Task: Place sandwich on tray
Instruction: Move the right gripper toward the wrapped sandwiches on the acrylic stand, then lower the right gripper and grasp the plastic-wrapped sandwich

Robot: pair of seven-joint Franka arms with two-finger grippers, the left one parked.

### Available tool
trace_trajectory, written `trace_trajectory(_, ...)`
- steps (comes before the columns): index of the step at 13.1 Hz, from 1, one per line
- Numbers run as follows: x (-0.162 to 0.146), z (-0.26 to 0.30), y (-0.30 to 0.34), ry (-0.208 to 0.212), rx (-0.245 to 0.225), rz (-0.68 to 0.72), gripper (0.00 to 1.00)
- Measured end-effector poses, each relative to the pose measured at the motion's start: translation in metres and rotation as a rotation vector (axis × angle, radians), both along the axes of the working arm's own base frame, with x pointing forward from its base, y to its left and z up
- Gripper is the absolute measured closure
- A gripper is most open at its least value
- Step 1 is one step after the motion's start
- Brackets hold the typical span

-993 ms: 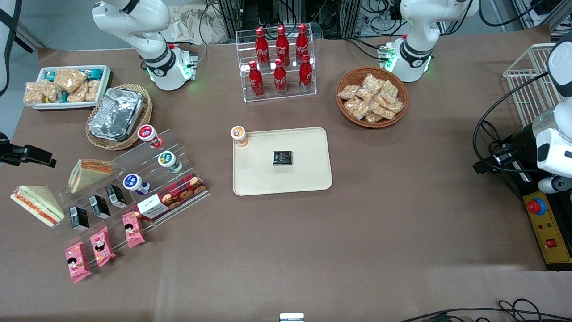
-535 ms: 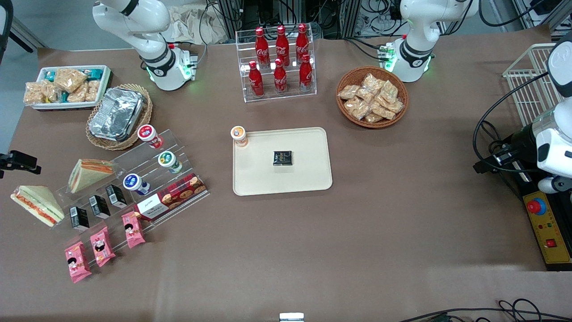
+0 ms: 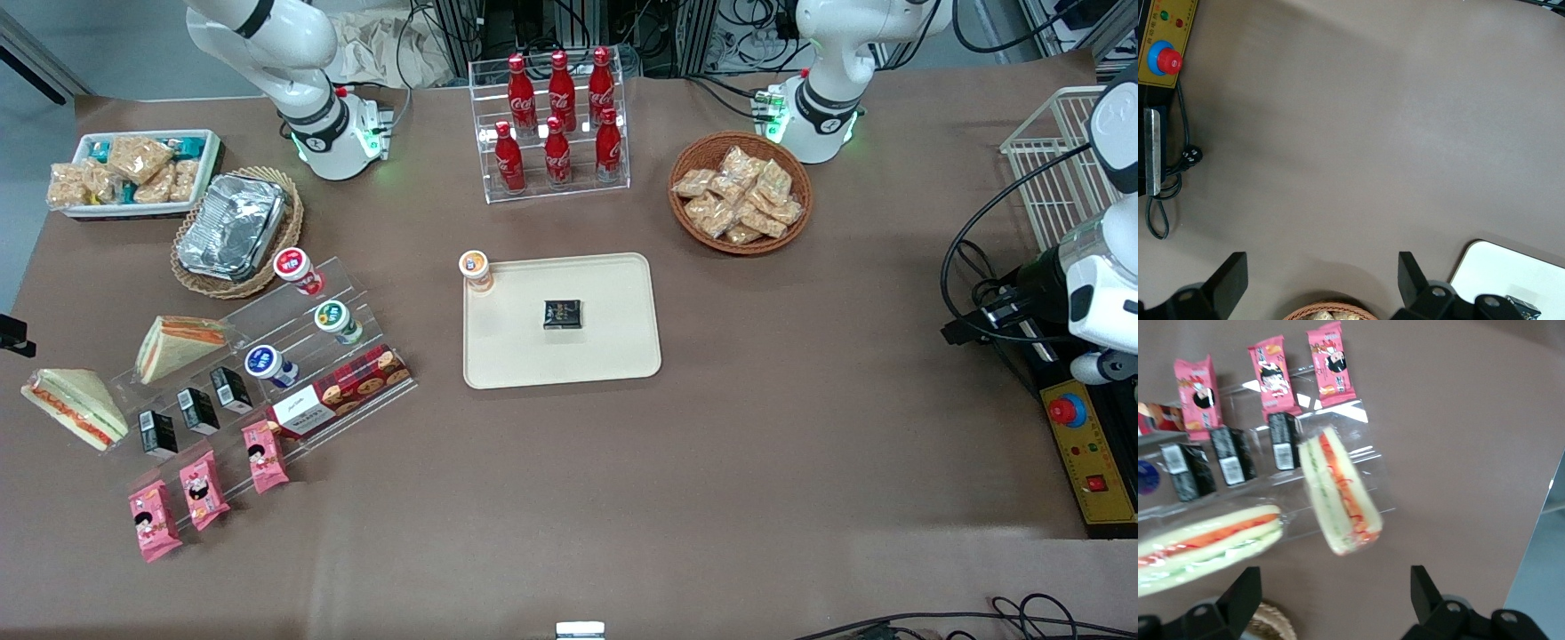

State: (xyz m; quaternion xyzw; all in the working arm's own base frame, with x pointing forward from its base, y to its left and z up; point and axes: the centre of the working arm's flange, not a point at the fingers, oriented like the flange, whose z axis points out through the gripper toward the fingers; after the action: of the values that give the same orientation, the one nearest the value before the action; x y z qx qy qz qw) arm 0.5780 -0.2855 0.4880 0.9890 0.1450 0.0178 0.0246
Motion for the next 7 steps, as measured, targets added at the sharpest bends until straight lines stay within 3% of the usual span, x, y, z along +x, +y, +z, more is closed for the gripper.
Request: trace_trajectory(7, 0.016, -0.081, -0.021, 0.040, 0.029, 0.135, 0.00)
